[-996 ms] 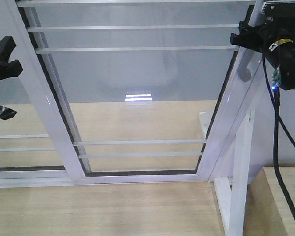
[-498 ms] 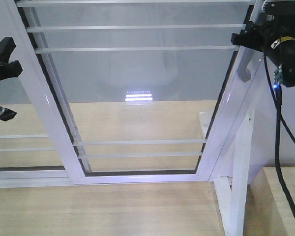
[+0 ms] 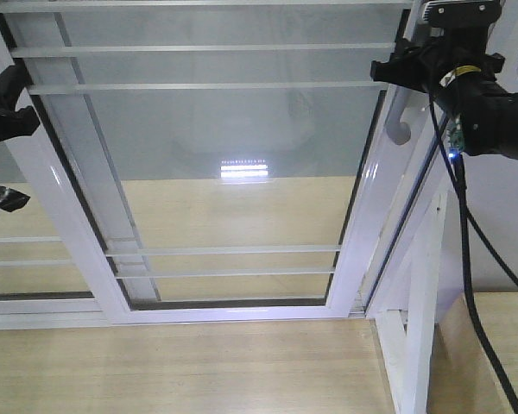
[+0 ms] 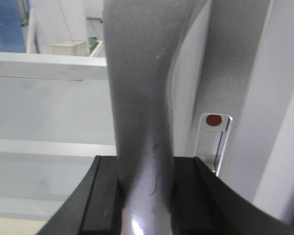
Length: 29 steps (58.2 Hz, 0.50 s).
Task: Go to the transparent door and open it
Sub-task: 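Close the right gripper around the silver door handle, then pull the handle with the right gripper, sliding the door open partway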
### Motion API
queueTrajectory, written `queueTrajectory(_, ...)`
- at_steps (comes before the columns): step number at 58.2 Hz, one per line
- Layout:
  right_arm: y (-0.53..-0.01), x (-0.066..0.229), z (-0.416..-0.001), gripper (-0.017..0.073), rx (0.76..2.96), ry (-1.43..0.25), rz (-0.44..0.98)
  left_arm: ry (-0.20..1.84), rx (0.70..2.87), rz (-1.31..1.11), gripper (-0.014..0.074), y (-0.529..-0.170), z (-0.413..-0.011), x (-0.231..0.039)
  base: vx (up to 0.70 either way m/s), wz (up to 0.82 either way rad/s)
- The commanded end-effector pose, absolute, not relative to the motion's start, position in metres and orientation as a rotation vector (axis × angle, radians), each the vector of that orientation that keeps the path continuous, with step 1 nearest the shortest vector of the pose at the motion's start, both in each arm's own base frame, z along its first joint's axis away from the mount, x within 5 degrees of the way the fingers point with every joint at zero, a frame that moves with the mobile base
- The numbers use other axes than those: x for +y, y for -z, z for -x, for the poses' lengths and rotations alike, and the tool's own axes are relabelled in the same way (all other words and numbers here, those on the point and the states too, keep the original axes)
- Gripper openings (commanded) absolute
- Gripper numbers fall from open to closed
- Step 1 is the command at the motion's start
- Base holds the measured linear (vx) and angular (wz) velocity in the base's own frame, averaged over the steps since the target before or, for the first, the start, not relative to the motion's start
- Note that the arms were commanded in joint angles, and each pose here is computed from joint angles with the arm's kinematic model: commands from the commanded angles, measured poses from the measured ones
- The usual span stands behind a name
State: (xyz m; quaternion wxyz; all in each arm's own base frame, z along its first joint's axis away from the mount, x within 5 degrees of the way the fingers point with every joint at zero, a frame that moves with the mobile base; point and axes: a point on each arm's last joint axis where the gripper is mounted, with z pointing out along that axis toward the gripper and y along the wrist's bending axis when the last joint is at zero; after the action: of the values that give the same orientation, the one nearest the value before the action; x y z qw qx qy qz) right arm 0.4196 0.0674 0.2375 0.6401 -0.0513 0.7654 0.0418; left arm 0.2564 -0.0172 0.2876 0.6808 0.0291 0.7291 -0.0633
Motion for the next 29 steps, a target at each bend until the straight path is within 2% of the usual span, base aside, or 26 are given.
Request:
queueTrajectory(1, -0.282, 0.104, -0.406, 0.0031, 1.572, -0.163, 0.231, 0.163, 1.500, -0.066, 0.0451, -0.311, -0.256, -0.019, 0.00, 0.00)
queueTrajectory(29, -0.282, 0.169, -0.383, 0.0042, 1.553, -0.292, 0.359, 0.166, 1.500, -0.063, 0.0451, -0.311, -0.256, -0.019, 0.00, 0.00)
